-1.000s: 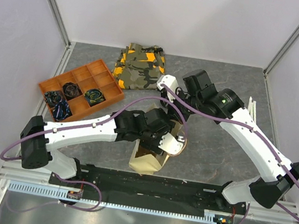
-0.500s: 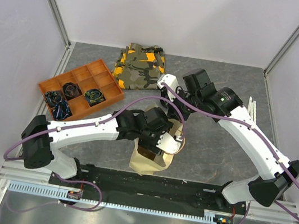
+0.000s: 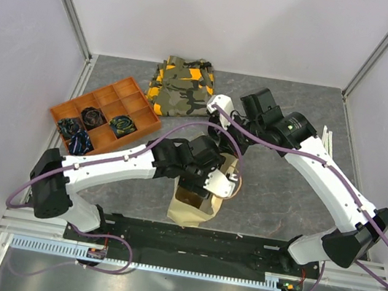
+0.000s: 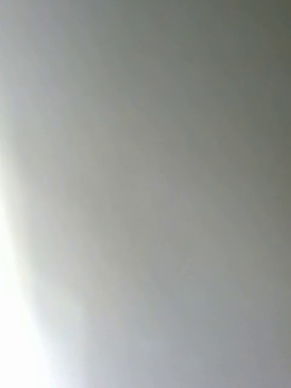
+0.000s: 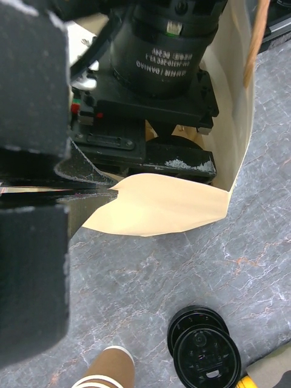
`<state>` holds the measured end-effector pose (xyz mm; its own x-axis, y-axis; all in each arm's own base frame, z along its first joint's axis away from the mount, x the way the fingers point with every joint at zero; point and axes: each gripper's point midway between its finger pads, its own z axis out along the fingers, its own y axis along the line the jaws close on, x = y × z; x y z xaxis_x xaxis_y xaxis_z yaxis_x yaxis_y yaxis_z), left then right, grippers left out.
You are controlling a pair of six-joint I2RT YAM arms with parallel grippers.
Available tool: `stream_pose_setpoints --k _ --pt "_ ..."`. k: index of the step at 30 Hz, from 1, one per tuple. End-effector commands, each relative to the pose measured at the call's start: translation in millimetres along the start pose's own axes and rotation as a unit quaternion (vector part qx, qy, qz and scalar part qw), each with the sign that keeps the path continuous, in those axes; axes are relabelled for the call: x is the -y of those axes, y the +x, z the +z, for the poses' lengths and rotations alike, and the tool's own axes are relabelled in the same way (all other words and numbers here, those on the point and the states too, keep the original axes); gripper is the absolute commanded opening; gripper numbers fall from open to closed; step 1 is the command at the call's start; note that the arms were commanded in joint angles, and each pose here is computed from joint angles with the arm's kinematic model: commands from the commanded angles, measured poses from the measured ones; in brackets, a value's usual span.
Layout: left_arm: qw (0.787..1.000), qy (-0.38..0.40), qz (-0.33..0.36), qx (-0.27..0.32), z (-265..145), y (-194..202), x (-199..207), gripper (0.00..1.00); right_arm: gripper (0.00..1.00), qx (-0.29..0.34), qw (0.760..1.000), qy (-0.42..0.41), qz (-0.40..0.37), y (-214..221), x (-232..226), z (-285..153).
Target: Pack the takeout coffee
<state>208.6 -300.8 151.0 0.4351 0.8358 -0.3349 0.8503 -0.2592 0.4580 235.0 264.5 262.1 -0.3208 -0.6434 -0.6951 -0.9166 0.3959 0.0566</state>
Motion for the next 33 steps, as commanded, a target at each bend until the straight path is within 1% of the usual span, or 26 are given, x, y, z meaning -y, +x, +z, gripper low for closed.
stream_pose_setpoints --k 1,9,13,17,19,22,26,29,33 --pt "1.000 -0.017 0.018 0.017 -26.2 -10.9 -18.6 0.40 0.00 0.023 1.000 -0.013 -0.011 -10.8 -3.0 -2.4" --pt "0.999 0.011 0.037 -0.017 -30.8 -1.4 -13.4 0.38 0.00 0.022 1.000 0.000 -0.009 -11.1 0.9 -4.7" --pt "0.998 0.026 0.046 -0.044 -26.0 7.2 -10.6 0.37 0.00 0.021 1.000 0.000 -0.006 -11.7 1.2 -4.5" --pt "0.996 0.040 0.048 -0.066 -12.9 14.5 -6.3 0.35 0.00 0.022 1.000 0.001 -0.006 -13.4 2.4 -4.5" --pt "0.997 0.041 0.041 -0.059 -10.9 10.5 -7.1 0.33 0.00 0.021 1.000 0.001 -0.006 -13.2 2.2 -3.8" --pt "0.999 0.022 0.030 -0.030 -17.1 -3.3 -17.0 0.33 0.00 0.016 1.000 0.005 -0.006 -11.5 4.2 -3.8" --pt "0.999 -0.022 0.025 0.018 -46.8 -25.8 -39.7 0.32 0.00 0.011 1.000 0.008 -0.009 -8.4 6.5 -2.5" --pt "0.998 -0.042 0.035 0.037 -66.0 -33.7 -49.1 0.33 0.00 0.007 1.000 0.023 -0.008 -8.9 12.5 -1.4" --pt "0.996 -0.048 0.064 0.044 -82.1 -35.8 -50.7 0.33 0.00 0.006 1.000 0.026 -0.009 -8.4 14.6 -0.6"
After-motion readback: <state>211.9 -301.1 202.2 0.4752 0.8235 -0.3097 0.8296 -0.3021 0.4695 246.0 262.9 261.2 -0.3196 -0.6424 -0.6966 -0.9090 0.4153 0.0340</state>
